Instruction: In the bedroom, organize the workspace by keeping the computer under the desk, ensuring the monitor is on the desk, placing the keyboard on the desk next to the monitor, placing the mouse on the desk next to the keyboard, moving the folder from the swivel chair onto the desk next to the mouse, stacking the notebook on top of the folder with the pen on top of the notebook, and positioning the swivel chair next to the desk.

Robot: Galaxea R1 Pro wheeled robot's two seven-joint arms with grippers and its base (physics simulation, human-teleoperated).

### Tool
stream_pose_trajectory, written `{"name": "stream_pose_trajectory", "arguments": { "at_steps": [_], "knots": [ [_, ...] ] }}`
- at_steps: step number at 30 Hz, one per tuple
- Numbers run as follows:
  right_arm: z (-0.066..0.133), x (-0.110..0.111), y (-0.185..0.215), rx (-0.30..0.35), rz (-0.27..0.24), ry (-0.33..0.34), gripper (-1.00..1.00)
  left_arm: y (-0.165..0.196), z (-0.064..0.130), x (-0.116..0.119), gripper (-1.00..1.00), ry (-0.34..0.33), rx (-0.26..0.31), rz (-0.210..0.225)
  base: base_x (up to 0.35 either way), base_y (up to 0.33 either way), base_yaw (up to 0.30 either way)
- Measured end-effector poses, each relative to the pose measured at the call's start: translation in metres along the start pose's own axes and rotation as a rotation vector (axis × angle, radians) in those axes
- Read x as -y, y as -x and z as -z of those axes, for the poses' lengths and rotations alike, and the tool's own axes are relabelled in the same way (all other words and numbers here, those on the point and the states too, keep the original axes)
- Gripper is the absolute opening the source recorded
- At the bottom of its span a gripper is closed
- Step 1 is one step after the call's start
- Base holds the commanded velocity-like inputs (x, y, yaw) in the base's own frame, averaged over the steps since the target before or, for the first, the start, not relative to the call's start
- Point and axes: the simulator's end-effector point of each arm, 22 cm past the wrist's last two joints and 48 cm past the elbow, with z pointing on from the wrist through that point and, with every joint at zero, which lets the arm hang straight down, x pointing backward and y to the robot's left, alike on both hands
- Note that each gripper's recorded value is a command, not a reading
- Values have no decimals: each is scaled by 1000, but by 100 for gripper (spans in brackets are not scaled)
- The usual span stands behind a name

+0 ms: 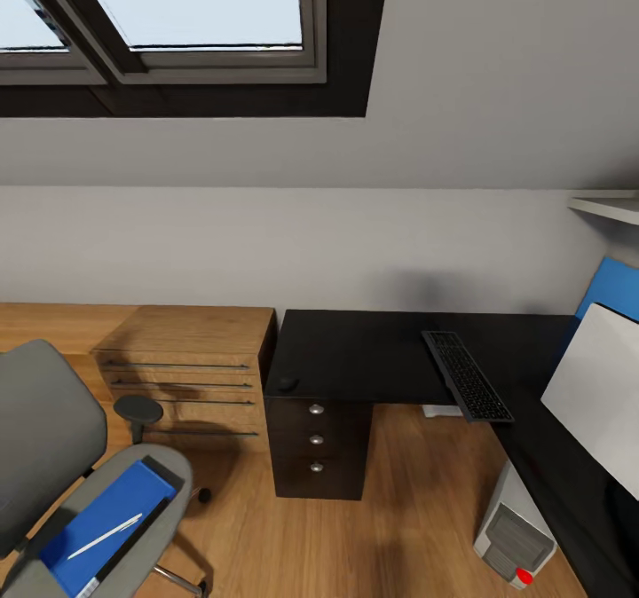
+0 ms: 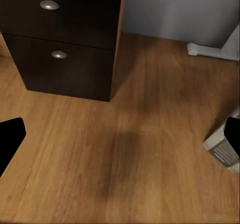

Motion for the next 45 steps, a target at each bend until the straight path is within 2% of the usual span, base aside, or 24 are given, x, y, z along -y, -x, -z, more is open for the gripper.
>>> {"name": "stream_pose_trajectory", "arguments": {
  "at_steps": [4,10,13,16,18,21,23,24,27,28,31,34,36,37,38,43,45],
  "knots": [
    [-1,9,0,3,6,-12,100,-4,1,0,100,-2,16,3,0,0,0],
    [-7,21,7,18,17,-25,100,-13,3,1,100,-6,8,1,0,0,0],
    [-24,26,29,52,16,-35,100,-17,3,1,100,-7,1,0,0,0,0],
    [-60,36,81,133,8,-59,100,-20,4,1,100,-6,-8,-1,0,0,0],
    [-72,42,102,158,-3,-79,100,-21,4,1,100,-7,-10,0,0,0,0],
    [-102,65,153,185,-54,-144,100,-21,4,2,100,-8,-7,1,0,0,0],
    [-113,75,175,179,-81,-170,100,-20,4,3,100,-8,-6,1,0,0,0],
    [-126,89,206,149,-119,-199,100,-19,4,4,100,-10,2,3,0,0,0],
    [-138,104,259,133,-156,-217,100,-14,5,4,100,-10,25,9,0,0,0],
    [-142,111,289,111,-181,-218,100,-8,5,4,100,-11,50,16,0,0,0],
    [-145,116,330,77,-221,-206,100,1,6,5,100,-12,95,28,2,-2,0],
    [-150,121,383,47,-291,-173,100,12,7,5,100,-13,145,40,82,-121,0],
    [-154,123,383,25,-308,-168,100,15,8,5,100,-13,157,43,165,-211,0],
    [-162,124,369,-23,-324,-163,100,16,8,5,100,-13,164,46,207,-238,0],
    [-163,124,367,-28,-326,-162,100,17,8,5,100,-13,165,46,213,-241,0],
    [-165,125,366,-33,-329,-159,100,16,9,6,100,-14,164,46,225,-204,0],
    [-163,129,381,17,-333,-163,100,13,9,5,100,-13,161,47,134,-57,0]
  ]
}}
